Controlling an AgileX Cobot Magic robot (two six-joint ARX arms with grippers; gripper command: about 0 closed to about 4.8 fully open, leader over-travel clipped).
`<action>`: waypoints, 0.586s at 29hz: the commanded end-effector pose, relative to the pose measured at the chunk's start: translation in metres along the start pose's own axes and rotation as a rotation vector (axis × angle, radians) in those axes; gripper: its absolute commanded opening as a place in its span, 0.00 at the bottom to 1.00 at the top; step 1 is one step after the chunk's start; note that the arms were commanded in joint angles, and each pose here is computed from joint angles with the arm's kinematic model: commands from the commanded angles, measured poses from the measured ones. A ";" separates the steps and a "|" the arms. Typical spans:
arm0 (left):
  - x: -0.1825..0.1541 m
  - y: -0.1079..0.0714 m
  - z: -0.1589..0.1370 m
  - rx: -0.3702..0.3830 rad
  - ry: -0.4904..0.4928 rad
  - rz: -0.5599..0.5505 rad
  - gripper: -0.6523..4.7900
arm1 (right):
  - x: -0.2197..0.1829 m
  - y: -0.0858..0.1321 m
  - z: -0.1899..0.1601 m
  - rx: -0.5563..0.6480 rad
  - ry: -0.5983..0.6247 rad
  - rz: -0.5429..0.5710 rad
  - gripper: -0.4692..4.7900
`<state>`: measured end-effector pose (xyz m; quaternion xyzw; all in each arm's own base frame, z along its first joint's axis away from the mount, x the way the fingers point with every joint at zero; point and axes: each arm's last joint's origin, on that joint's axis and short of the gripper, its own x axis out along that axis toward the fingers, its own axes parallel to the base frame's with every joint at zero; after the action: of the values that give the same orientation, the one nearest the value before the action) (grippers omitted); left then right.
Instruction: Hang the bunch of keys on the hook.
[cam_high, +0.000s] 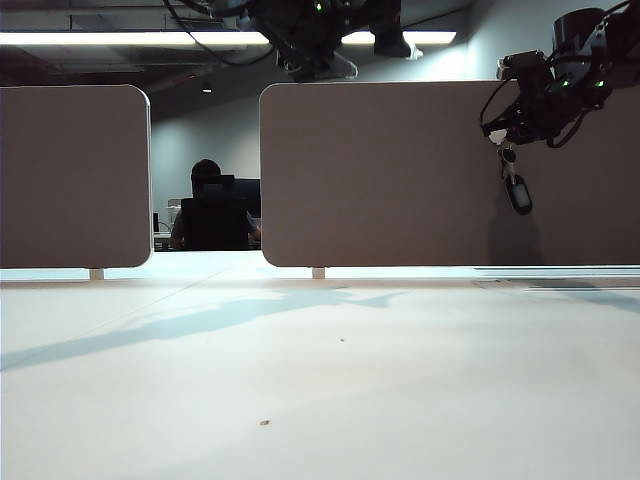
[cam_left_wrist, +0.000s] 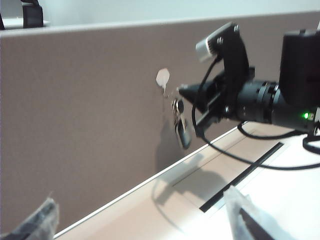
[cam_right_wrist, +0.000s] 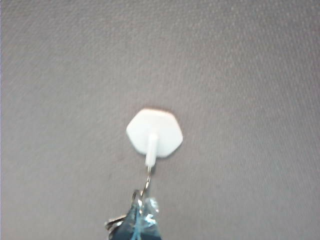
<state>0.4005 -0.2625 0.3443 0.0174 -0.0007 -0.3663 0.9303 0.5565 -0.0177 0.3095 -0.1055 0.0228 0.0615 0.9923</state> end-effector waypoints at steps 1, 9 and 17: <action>0.000 0.000 0.005 0.016 -0.031 0.007 1.00 | 0.006 -0.002 0.005 0.004 -0.061 -0.011 0.08; 0.000 0.005 0.005 0.027 -0.033 0.049 1.00 | 0.023 -0.002 -0.008 0.029 -0.084 -0.015 0.08; 0.000 0.005 0.004 0.026 -0.031 0.048 1.00 | 0.026 -0.005 -0.019 0.030 -0.071 -0.025 0.08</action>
<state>0.4041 -0.2593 0.3440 0.0244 -0.0091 -0.3458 0.9379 0.5830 -0.0197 0.2869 -0.0893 0.0007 0.0565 0.9944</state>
